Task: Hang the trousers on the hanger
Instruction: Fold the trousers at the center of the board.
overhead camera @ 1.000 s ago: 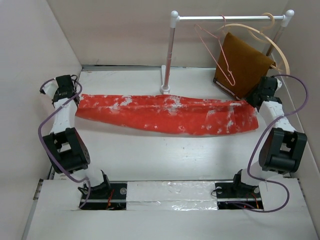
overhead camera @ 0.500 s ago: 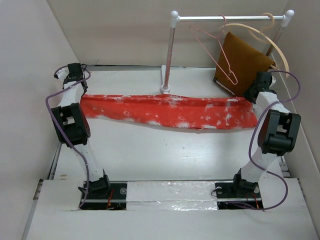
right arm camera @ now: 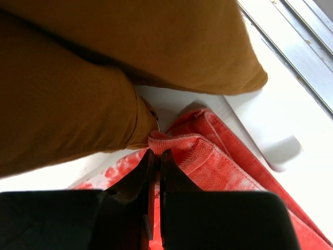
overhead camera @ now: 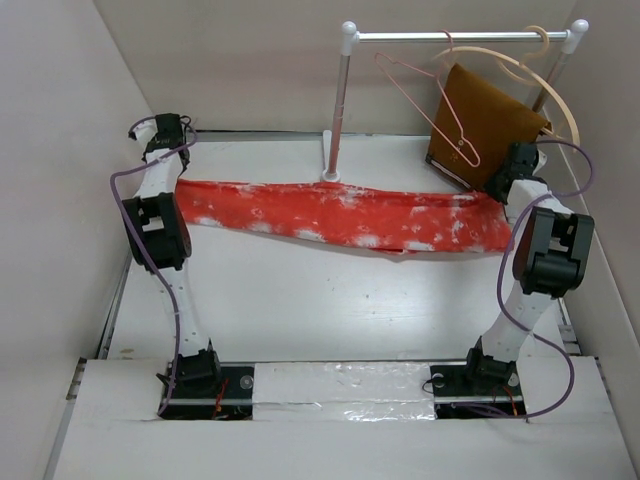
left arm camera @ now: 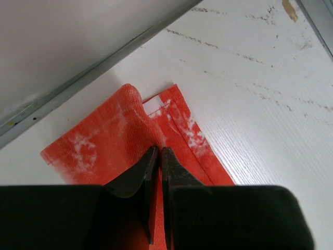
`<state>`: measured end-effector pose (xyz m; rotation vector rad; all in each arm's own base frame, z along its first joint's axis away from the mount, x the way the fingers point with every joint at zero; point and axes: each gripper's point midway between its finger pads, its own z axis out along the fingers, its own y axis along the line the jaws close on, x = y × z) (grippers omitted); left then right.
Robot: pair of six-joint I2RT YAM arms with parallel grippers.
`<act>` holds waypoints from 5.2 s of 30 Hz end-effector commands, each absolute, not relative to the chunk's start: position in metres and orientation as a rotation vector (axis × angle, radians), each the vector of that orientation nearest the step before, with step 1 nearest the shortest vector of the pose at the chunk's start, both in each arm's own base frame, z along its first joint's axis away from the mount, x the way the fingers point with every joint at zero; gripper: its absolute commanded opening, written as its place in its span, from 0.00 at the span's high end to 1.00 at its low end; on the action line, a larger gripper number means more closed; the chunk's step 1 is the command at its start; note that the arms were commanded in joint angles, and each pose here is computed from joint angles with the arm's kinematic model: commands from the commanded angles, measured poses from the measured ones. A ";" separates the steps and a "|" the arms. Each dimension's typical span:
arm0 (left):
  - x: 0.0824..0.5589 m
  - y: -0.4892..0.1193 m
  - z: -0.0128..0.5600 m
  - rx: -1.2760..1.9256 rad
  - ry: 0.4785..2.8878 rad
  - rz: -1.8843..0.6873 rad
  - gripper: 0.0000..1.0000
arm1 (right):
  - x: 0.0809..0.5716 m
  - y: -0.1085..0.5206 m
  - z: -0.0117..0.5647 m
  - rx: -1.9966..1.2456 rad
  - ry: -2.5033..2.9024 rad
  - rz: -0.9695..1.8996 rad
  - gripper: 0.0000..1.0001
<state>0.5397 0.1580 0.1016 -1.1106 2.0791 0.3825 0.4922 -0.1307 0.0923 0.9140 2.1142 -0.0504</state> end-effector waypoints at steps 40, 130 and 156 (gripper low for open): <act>0.409 0.089 0.065 -1.252 2.142 -0.056 0.33 | 0.347 -0.079 0.118 0.931 1.779 0.392 0.92; 0.287 -0.217 0.067 -0.348 2.144 -0.320 1.00 | 0.261 0.129 0.207 -0.018 1.991 0.667 1.00; 0.210 -0.388 0.027 -0.020 2.311 -0.595 1.00 | 0.217 0.138 0.483 -0.178 1.478 0.671 1.00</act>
